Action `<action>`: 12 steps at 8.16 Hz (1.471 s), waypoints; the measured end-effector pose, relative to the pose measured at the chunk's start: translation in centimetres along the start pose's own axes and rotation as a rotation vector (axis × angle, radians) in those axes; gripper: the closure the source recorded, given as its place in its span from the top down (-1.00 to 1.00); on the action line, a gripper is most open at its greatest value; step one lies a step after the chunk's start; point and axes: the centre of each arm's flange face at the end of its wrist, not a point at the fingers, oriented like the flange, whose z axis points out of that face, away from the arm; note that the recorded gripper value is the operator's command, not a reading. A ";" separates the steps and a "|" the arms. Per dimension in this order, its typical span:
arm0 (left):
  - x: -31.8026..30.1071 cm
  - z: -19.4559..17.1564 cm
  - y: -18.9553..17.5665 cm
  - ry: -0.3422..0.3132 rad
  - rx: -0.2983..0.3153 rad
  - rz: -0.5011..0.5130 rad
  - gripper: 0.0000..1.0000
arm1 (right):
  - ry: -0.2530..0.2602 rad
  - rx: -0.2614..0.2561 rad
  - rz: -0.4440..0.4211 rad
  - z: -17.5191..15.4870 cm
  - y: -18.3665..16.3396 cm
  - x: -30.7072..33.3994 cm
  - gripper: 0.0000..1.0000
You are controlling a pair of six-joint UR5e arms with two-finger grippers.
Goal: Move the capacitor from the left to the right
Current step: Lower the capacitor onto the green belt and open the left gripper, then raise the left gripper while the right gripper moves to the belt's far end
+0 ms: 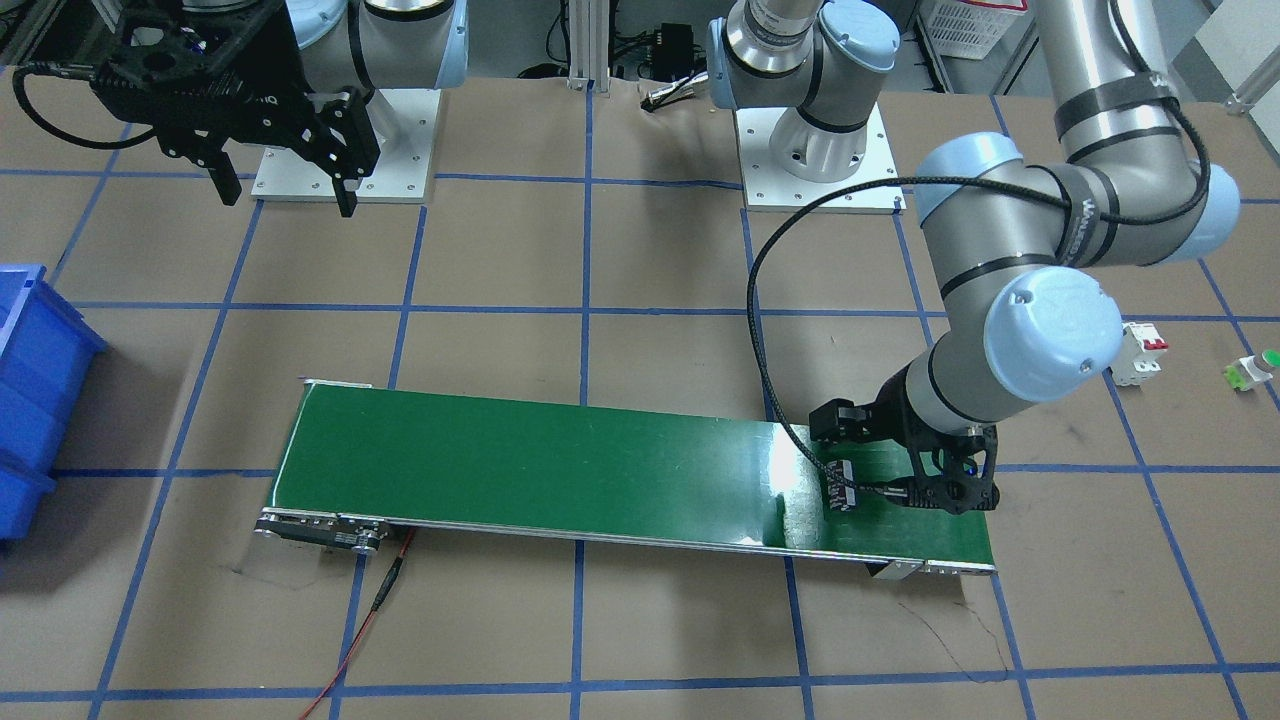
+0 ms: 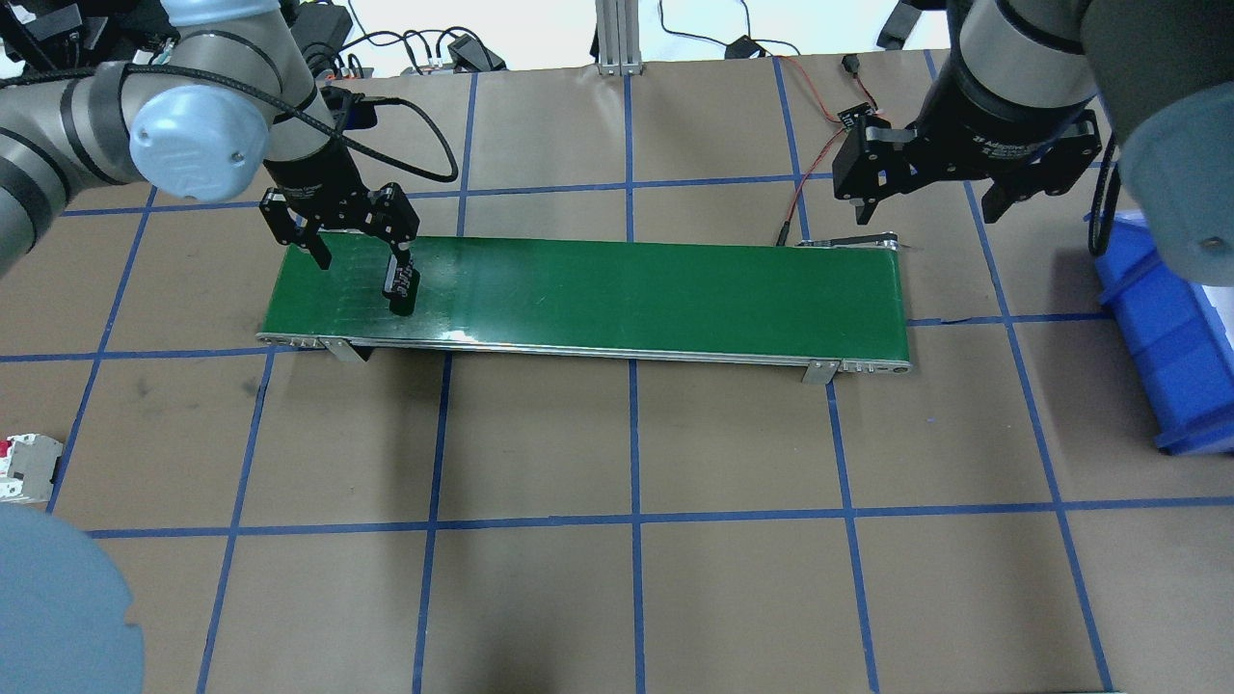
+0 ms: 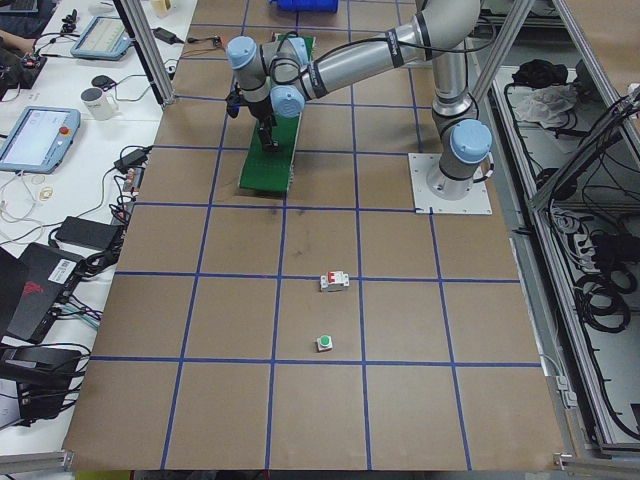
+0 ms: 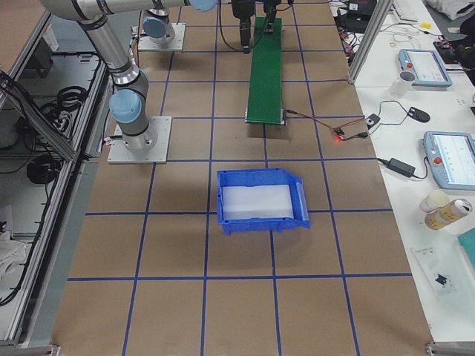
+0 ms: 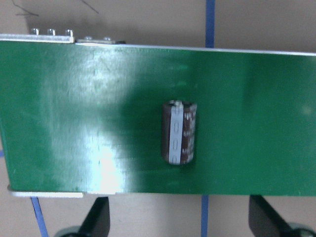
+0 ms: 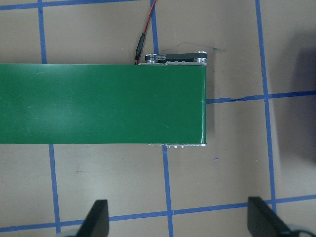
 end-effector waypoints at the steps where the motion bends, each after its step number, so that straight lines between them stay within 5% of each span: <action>1: 1.1 -3.2 1.9 -0.003 -0.006 -0.013 1.00 | 0.000 0.008 -0.002 -0.1 -0.1 0.0 1.00; 5: 8.0 -13.2 10.3 -0.023 0.079 -0.017 1.00 | 0.017 -0.041 -0.070 2.8 -1.6 -0.4 1.00; 9: 8.3 -16.3 12.2 -0.022 0.181 0.060 1.00 | 0.053 -0.260 -0.102 15.0 -6.3 -1.6 1.00; 11: 8.4 -17.1 12.1 -0.022 0.239 0.067 1.00 | 0.016 -0.309 -0.098 18.8 -7.4 -2.5 1.00; 12: 8.5 -17.1 12.2 -0.020 0.248 0.066 1.00 | -0.038 -0.292 -0.089 19.5 -8.0 -3.1 1.00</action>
